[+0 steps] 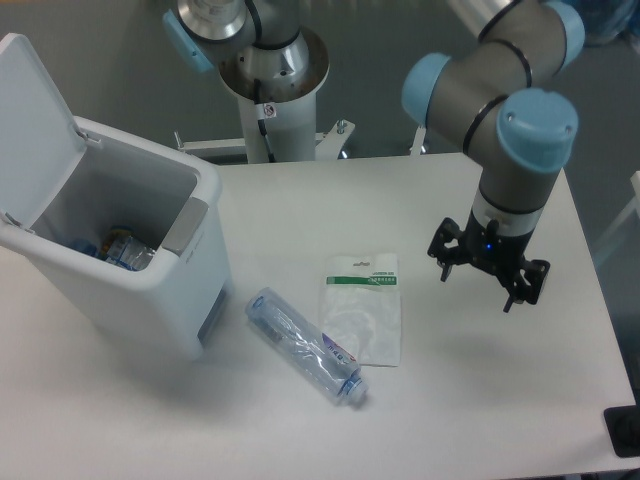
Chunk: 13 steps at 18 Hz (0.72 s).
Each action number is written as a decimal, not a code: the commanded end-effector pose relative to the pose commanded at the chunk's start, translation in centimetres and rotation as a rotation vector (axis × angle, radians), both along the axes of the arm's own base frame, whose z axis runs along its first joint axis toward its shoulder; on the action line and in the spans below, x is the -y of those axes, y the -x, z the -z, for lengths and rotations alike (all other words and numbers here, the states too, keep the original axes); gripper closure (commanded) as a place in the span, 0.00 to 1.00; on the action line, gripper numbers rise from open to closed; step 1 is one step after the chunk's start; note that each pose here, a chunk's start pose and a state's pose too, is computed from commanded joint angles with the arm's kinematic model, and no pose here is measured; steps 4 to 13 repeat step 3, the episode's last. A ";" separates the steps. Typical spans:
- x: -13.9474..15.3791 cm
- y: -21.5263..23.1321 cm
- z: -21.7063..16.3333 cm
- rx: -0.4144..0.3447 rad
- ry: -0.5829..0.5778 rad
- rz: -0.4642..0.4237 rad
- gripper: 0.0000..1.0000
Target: Open the trash can
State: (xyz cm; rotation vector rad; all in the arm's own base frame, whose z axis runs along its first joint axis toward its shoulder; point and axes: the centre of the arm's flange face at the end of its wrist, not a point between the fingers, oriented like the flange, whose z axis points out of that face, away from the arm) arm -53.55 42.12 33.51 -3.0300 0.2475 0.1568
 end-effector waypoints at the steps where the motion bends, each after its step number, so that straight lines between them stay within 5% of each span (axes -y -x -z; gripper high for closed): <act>1: 0.0 0.0 0.1 0.001 0.002 0.000 0.00; 13: 0.0 0.1 0.3 0.002 0.003 0.000 0.00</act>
